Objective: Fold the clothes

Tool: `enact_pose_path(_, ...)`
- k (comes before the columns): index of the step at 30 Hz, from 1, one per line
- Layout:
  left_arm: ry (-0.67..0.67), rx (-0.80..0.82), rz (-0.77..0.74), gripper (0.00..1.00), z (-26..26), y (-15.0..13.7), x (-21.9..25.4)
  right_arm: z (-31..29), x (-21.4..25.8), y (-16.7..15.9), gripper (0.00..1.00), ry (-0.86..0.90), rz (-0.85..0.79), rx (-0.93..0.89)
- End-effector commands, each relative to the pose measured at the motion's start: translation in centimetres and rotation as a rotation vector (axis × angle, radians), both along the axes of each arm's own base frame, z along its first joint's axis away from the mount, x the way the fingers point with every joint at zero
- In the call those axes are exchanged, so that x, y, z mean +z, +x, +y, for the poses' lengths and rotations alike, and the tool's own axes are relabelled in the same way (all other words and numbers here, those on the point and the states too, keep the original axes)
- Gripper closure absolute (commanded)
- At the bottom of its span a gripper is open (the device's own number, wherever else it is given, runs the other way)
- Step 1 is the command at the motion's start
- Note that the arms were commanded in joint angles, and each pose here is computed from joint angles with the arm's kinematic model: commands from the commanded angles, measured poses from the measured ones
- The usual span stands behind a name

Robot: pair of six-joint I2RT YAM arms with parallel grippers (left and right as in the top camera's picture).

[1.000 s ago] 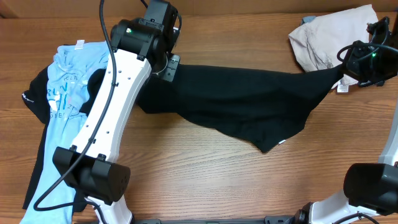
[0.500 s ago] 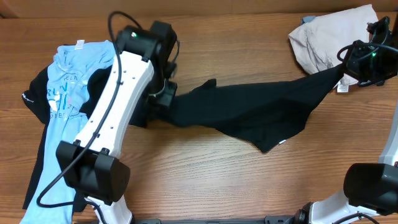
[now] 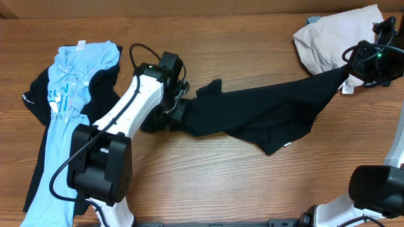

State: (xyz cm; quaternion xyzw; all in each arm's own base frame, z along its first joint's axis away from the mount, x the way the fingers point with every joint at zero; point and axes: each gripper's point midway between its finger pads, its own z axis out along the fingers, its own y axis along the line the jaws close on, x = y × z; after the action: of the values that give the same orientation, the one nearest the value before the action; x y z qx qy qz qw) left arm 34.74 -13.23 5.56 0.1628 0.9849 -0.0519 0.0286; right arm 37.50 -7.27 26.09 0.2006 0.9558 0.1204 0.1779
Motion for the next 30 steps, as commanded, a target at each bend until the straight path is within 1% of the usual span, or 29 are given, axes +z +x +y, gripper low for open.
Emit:
enact_pose_path(1, 0.047, 0.006, -0.124, 0.65, 1.1, 2.9, -0.5, -0.3, -0.1, 0.1, 0.96, -0.012, 0.0, 0.002)
enact_pose_path(2, 0.056, 0.01, -0.16, 0.44, 1.2, 3.7, -0.5, -0.3, -0.1, 0.1, 0.96, -0.012, 0.0, 0.002)
enact_pose_path(4, 0.075, 0.024, -0.228, 0.11, 1.4, 5.3, -0.2, -0.2, -0.1, 0.0, 0.96, -0.012, 0.002, 0.002)
enact_pose_path(5, 0.08, 0.039, -0.252, 0.03, 1.5, 5.9, 0.1, -0.2, -0.1, 0.0, 0.96, -0.011, 0.004, 0.002)
enact_pose_path(6, 0.08, 0.053, -0.262, 0.0, 1.6, 6.2, 0.4, -0.2, -0.1, -0.1, 0.96, -0.011, 0.005, 0.002)
enact_pose_path(8, 0.068, 0.09, -0.249, 0.0, 1.6, 6.3, 1.5, -0.2, -0.1, -0.1, 0.96, -0.01, 0.007, 0.002)
enact_pose_path(10, 0.058, 0.111, -0.21, 0.0, 1.5, 5.8, 2.9, -0.2, -0.1, -0.1, 0.96, -0.01, 0.007, 0.002)
enact_pose_path(15, 0.073, 0.115, -0.116, 0.0, 1.6, 3.7, 7.1, -0.2, -0.1, -0.1, 0.96, -0.01, 0.006, 0.002)
enact_pose_path(18, 0.077, 0.136, -0.069, 0.0, 1.7, 2.4, 8.0, -0.2, -0.1, -0.1, 0.96, -0.01, 0.006, 0.002)
enact_pose_path(19, 0.09, 0.169, -0.02, 0.0, 1.9, 1.2, 7.5, -0.2, -0.1, -0.1, 0.96, -0.01, 0.007, 0.002)
enact_pose_path(21, 0.108, 0.209, 0.029, 0.0, 2.3, 0.0, 5.9, -0.2, -0.1, -0.1, 0.96, -0.011, 0.007, 0.002)
enact_pose_path(26, 0.085, 0.211, 0.136, 0.0, 2.0, -2.9, 0.9, -0.3, 0.0, 0.1, 0.96, -0.013, -0.001, 0.002)
enact_pose_path(28, 0.077, 0.205, 0.14, 0.0, 1.8, -3.4, -0.5, -0.3, -0.1, 0.1, 0.96, -0.013, 0.0, 0.002)
enact_pose_path(30, 0.067, 0.197, 0.118, 0.0, 1.4, -3.2, -1.5, -0.3, 0.0, 0.1, 0.96, -0.013, -0.002, 0.002)
